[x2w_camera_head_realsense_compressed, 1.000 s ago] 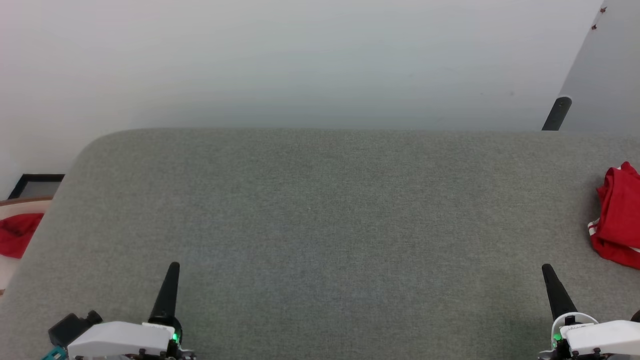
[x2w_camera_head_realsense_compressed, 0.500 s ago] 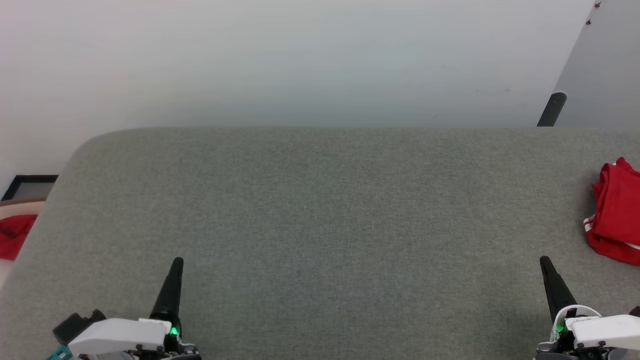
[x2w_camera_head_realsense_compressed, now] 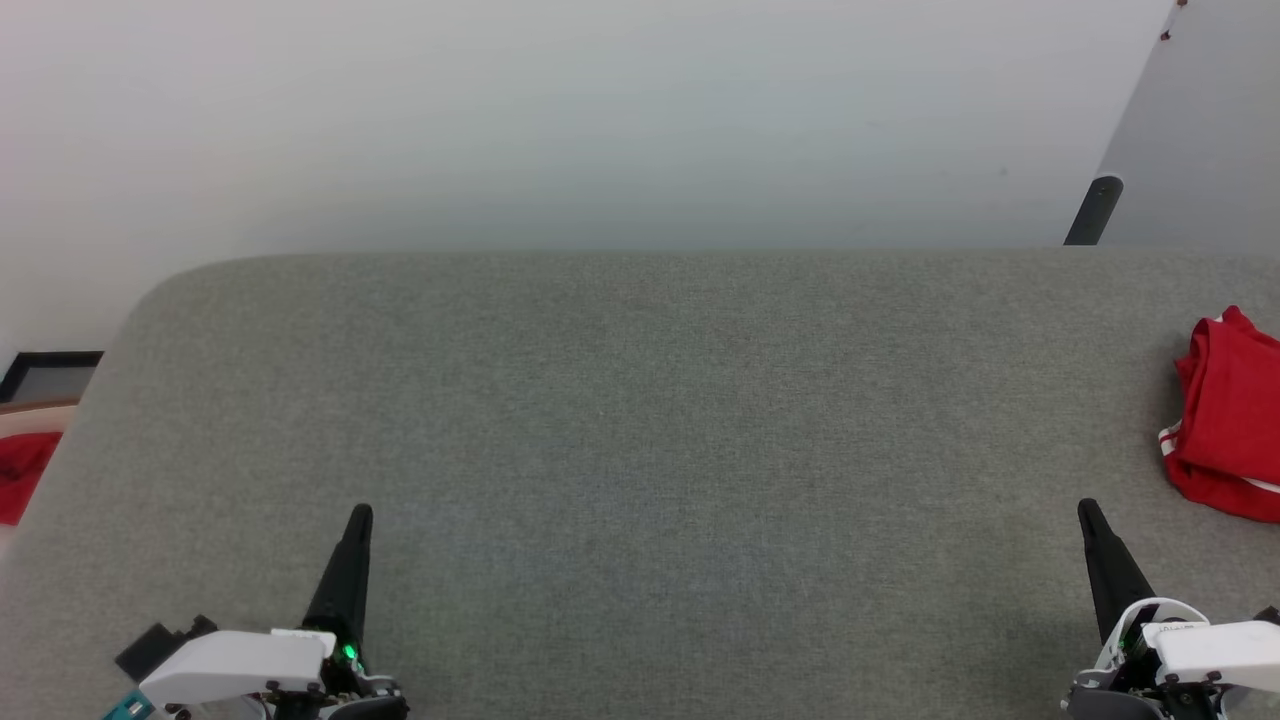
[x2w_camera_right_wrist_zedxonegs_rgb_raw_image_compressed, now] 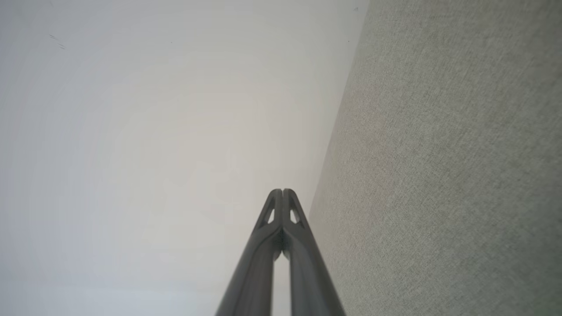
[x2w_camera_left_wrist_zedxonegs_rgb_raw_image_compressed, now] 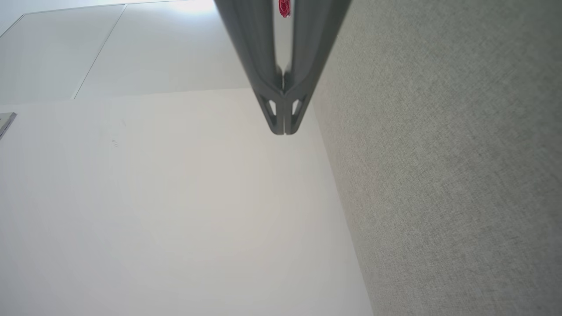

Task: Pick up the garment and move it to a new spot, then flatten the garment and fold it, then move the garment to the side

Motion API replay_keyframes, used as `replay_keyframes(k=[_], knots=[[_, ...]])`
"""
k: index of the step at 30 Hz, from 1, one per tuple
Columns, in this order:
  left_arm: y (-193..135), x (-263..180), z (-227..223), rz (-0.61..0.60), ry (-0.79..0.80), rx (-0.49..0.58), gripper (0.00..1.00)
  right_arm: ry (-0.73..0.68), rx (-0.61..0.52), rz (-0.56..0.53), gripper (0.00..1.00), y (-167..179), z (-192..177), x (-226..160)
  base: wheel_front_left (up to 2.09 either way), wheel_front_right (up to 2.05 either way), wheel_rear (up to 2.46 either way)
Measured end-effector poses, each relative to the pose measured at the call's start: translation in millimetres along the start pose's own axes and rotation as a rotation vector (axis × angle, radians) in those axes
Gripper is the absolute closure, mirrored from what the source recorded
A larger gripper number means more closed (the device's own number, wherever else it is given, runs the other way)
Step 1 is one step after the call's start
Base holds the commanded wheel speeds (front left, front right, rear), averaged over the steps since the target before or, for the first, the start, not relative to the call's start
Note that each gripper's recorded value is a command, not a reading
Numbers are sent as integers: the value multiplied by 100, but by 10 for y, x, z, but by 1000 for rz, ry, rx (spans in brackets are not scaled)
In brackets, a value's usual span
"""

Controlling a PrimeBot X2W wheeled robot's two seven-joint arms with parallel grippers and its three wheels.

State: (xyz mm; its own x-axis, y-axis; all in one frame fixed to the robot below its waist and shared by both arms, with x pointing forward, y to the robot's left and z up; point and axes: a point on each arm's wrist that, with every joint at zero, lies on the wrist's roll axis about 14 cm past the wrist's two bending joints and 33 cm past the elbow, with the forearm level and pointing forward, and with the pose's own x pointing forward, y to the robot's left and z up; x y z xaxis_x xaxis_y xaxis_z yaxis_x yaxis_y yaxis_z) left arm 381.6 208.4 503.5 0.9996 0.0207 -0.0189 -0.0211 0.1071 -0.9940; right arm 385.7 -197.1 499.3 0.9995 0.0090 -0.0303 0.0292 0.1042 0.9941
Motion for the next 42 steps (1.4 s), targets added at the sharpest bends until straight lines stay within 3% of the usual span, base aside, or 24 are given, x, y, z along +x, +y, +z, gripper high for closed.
replay_keyframes(k=[16,42], knots=[[-21,59,-85,-10,21,-111,100,-9,104,18,100,39,36,15,0,0,0],[-23,61,-86,-11,21,-112,100,-10,106,25,100,62,37,28,0,0,0]])
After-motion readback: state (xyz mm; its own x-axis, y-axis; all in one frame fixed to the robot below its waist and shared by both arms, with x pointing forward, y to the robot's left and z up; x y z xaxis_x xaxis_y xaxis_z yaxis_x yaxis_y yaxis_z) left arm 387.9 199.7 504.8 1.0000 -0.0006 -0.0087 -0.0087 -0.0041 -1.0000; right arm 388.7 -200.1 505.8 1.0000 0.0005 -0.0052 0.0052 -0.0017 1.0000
